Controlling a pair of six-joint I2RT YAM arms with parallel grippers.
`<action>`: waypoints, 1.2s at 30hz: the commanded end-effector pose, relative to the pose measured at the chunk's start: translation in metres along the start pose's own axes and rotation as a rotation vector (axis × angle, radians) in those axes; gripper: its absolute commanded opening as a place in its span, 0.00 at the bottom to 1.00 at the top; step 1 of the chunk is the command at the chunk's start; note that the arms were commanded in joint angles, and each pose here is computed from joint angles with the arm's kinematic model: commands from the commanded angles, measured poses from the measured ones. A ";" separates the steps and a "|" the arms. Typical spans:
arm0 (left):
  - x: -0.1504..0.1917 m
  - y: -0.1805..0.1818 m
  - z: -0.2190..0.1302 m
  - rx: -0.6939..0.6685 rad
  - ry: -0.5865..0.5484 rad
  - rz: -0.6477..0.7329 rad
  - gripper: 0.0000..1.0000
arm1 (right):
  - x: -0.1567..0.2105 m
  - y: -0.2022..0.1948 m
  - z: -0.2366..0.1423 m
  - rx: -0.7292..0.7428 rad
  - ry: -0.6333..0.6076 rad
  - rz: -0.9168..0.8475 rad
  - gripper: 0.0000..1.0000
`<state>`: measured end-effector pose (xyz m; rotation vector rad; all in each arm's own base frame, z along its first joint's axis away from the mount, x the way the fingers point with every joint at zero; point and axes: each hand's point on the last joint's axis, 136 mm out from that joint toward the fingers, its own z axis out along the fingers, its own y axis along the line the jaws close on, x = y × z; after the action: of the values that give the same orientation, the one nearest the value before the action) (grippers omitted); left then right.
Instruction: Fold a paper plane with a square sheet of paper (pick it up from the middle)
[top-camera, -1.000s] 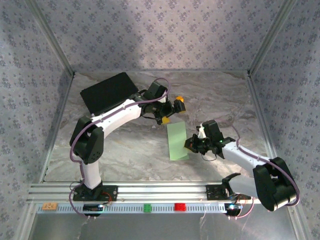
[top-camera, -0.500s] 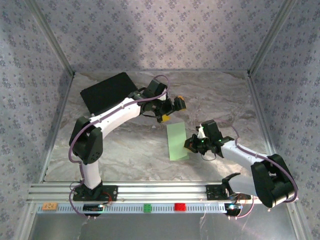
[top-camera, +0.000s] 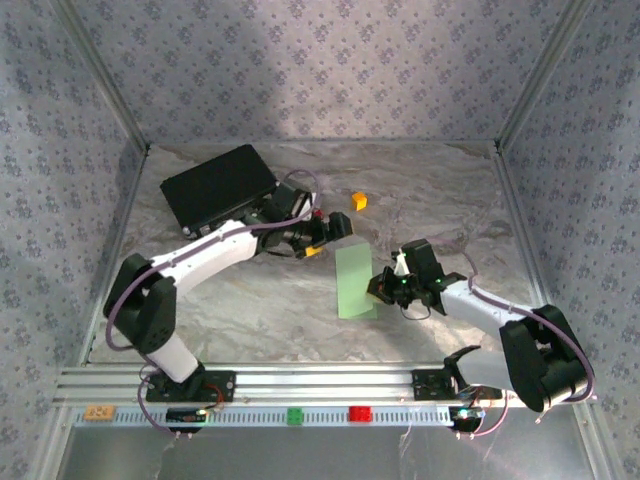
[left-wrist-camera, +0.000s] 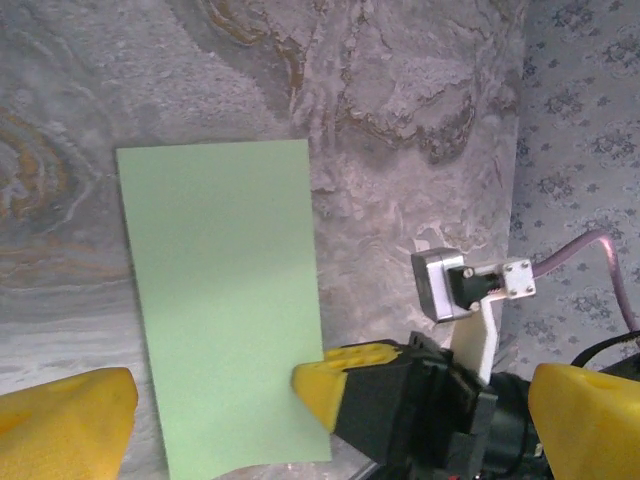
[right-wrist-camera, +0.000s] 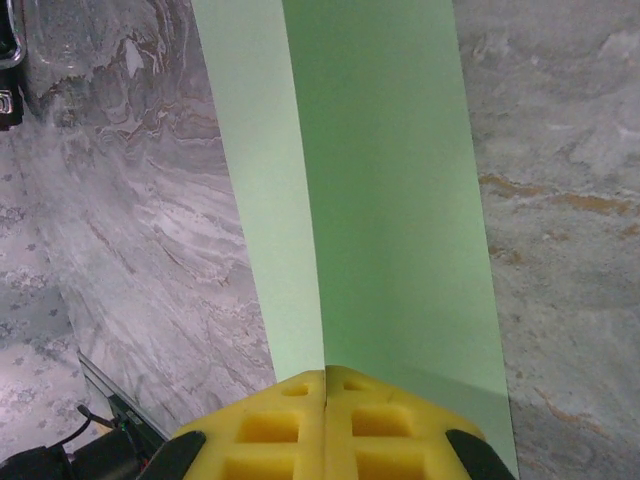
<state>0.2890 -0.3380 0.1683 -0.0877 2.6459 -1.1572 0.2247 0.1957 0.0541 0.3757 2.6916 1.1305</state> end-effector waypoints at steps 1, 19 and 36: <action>-0.013 -0.005 -0.012 0.058 -0.127 0.091 0.98 | 0.000 -0.001 -0.002 0.004 -0.025 0.021 0.02; 0.065 -0.005 0.010 0.137 -0.180 0.595 0.83 | -0.015 0.018 0.002 -0.086 0.057 -0.038 0.23; 0.129 0.022 0.060 -0.130 -0.124 1.067 0.87 | -0.021 0.017 0.003 -0.119 0.064 -0.021 0.17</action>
<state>0.1785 -0.3750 0.0828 0.9583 2.1617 -0.6644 0.2448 0.2003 0.0566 0.3314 2.6904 1.2738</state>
